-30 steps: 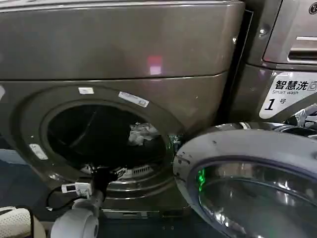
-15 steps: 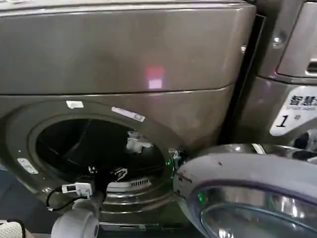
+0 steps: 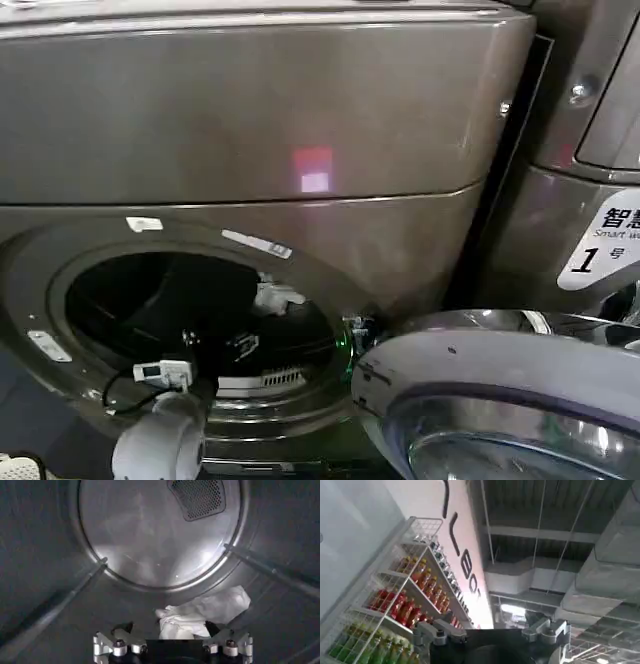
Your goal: Grasp the clothes from the dryer.
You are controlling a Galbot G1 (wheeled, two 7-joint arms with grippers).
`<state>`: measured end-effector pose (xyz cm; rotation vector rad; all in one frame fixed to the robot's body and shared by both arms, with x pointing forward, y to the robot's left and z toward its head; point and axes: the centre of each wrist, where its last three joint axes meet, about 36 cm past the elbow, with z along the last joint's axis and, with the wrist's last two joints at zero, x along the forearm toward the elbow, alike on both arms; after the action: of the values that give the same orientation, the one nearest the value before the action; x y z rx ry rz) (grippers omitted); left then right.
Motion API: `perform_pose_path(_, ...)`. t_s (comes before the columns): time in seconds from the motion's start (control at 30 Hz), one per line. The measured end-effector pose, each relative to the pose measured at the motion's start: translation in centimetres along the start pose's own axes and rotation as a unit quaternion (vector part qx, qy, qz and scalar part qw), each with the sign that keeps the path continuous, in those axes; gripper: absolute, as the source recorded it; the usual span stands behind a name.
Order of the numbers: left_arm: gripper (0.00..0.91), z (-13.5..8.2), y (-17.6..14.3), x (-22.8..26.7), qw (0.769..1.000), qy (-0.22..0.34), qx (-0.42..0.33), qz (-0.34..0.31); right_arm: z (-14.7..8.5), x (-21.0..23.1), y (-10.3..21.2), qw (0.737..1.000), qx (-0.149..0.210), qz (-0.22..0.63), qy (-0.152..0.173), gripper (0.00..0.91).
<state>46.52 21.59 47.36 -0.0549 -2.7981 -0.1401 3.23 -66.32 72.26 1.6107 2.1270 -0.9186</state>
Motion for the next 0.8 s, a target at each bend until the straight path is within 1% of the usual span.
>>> perform_pose_path(0.3,0.907,-0.7,0.5,-5.3,1.0,-0.015,-0.005,-0.001,0.1,-0.2,-0.4,1.0,0.002,0.003,-0.001,0.907)
perform_pose_path(0.43,0.907,-1.0,0.8,-7.5,1.0,-0.013,-0.005,-0.003,0.0,-0.2,-0.6,1.0,0.001,0.005,-0.001,0.907)
perform_pose_path(0.8,0.907,-2.2,1.1,-13.4,1.0,-0.009,-0.02,-0.007,0.7,0.1,-0.9,1.0,0.003,0.004,0.005,0.907)
